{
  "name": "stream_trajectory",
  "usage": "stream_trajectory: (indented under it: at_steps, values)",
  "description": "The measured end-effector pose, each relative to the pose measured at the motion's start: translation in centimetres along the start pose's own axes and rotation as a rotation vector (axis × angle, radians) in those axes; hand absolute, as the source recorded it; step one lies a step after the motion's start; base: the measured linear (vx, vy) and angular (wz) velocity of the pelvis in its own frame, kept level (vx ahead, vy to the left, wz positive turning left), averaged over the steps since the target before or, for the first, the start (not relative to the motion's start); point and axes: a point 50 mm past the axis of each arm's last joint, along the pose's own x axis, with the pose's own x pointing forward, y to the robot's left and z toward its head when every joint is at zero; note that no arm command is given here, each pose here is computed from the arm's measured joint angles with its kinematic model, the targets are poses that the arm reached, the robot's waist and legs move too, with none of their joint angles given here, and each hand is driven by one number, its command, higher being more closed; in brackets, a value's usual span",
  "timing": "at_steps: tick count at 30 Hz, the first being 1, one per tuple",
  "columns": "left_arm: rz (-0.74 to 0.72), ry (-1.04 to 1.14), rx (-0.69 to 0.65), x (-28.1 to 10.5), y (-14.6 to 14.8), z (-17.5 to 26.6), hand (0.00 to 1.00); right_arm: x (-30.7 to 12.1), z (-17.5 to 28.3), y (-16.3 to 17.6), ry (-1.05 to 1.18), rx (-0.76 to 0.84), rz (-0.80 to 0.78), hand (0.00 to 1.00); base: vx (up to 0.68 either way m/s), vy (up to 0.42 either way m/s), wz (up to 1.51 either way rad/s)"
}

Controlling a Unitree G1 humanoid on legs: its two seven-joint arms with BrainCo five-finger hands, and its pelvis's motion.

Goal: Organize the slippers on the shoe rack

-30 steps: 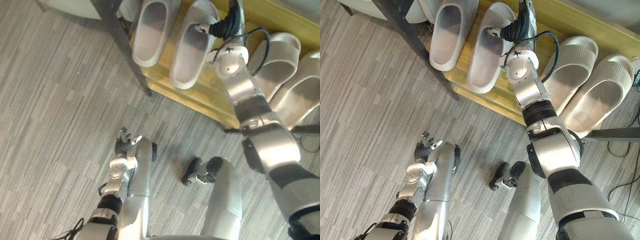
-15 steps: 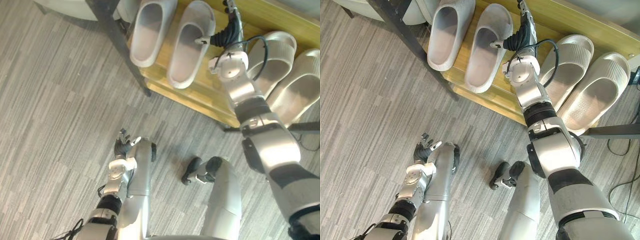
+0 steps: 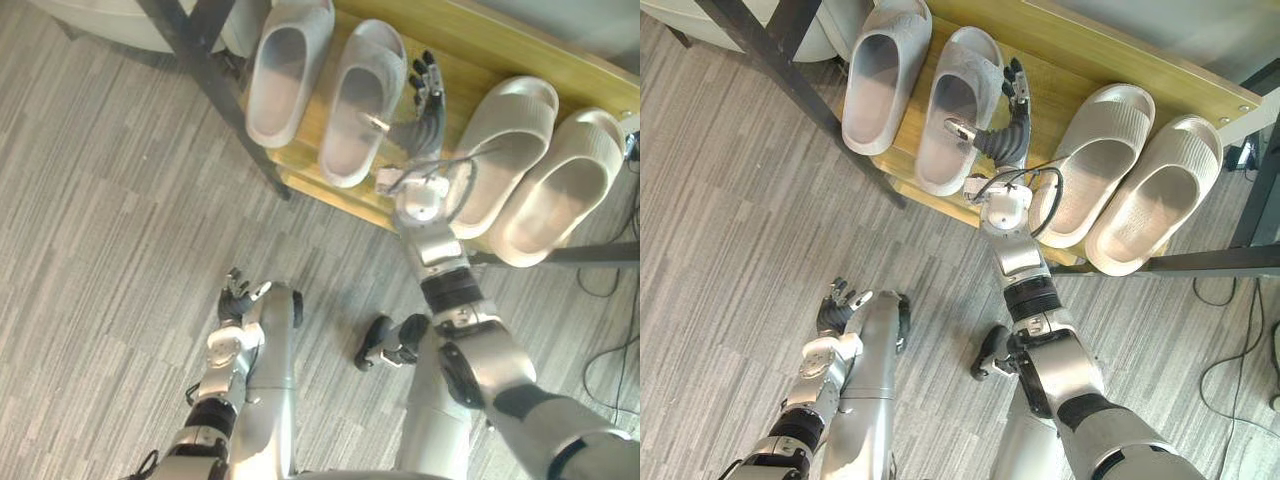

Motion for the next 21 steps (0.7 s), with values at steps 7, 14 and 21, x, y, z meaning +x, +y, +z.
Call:
stream_trajectory:
  at_steps: [7, 14, 21]
  values:
    - [0.013, -0.004, -0.011, 0.0, 0.0, 0.2, 0.00, -1.4, -1.3, 0.5, 0.073, 0.139, 0.008, 0.00, 0.00, 0.000, 0.00]
    - [0.020, -0.032, -0.038, 0.0, -0.2, 0.8, 0.00, -1.2, -0.6, 0.4, 0.063, 0.325, 0.037, 0.00, 0.00, 0.000, 0.00]
    - [0.015, -0.032, -0.046, 0.0, -0.5, 0.8, 0.00, -0.9, -0.5, 0.3, 0.104, 0.525, 0.016, 0.00, 0.00, -0.001, 0.01]
